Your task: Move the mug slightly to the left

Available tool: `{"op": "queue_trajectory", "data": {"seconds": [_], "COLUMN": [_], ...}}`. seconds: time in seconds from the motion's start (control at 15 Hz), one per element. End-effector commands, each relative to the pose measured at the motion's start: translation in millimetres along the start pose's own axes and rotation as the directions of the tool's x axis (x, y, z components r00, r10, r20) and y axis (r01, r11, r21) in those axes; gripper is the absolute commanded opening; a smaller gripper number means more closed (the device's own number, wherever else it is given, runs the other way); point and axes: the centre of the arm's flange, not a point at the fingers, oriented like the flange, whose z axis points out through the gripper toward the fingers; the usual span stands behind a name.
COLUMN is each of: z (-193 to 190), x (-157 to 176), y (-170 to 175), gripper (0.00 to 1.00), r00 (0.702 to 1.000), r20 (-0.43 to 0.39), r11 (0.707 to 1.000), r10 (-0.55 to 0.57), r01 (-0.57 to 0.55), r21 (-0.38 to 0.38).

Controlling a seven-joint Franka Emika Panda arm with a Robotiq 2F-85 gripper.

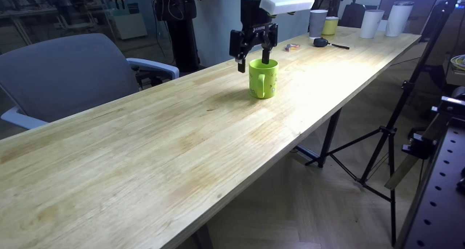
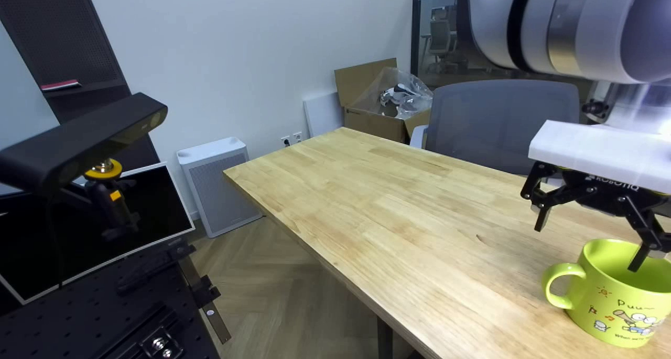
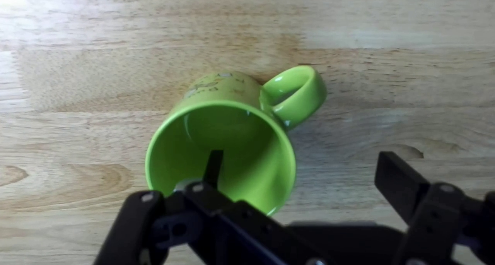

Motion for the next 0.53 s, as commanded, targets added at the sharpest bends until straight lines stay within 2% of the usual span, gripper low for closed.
{"op": "queue_trajectory", "data": {"seconds": [0.0, 0.2, 0.27, 0.33, 0.47], "z": [2.3, 5.0, 5.8, 6.4, 7.5], "x": [-2.8, -4.3, -4.4, -4.6, -4.9], "y": [1.4, 1.3, 1.2, 1.0, 0.7], "gripper": [1.00, 1.00, 0.75, 0.75, 0.60], "r00": [1.000, 1.000, 1.000, 1.000, 1.000], "r20": [-0.015, -0.008, -0.006, -0.005, -0.001], "r11": [1.000, 1.000, 1.000, 1.000, 1.000], "r10": [-0.006, -0.005, -0.002, -0.001, -0.001], "r01": [0.006, 0.005, 0.002, 0.001, 0.001], "r21": [0.011, 0.010, 0.008, 0.006, 0.006]}}
